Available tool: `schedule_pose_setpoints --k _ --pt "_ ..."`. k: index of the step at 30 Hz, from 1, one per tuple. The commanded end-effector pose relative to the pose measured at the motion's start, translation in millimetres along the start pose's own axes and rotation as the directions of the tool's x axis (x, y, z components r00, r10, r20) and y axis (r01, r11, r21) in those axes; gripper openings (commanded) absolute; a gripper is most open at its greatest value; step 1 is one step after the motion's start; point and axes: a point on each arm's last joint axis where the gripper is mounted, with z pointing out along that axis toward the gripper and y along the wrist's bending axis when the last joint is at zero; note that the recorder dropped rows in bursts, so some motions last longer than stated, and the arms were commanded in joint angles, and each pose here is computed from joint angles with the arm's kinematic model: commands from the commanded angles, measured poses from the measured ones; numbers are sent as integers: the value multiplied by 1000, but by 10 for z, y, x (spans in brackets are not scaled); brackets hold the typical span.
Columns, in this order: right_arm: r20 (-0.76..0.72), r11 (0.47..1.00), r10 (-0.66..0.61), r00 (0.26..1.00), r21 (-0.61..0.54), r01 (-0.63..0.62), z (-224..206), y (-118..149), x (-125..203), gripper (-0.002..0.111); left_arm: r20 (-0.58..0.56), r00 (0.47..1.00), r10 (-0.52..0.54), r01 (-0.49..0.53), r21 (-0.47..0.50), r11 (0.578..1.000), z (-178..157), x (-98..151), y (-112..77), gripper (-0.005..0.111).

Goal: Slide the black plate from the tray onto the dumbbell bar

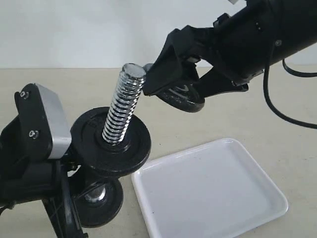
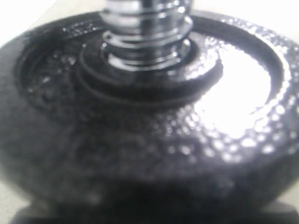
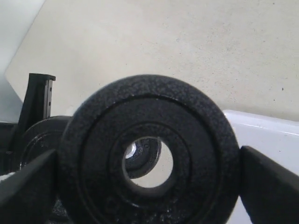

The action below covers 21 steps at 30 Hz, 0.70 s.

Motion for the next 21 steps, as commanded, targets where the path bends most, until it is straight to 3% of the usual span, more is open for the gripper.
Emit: schedule_pose_setpoints --k 1,8,21 --pt "106 998 -42 993 -43 47 -208 192 -229 0 -85 995 55 -63 -92 994 -32 54 99 4" --pt "83 988 -65 994 -137 77 -447 470 -359 0 -90 994 61 -70 -95 993 -32 59 103 4" --pt "33 974 -92 995 -204 97 -610 640 -266 0 -92 994 54 -64 -109 992 -31 37 124 4"
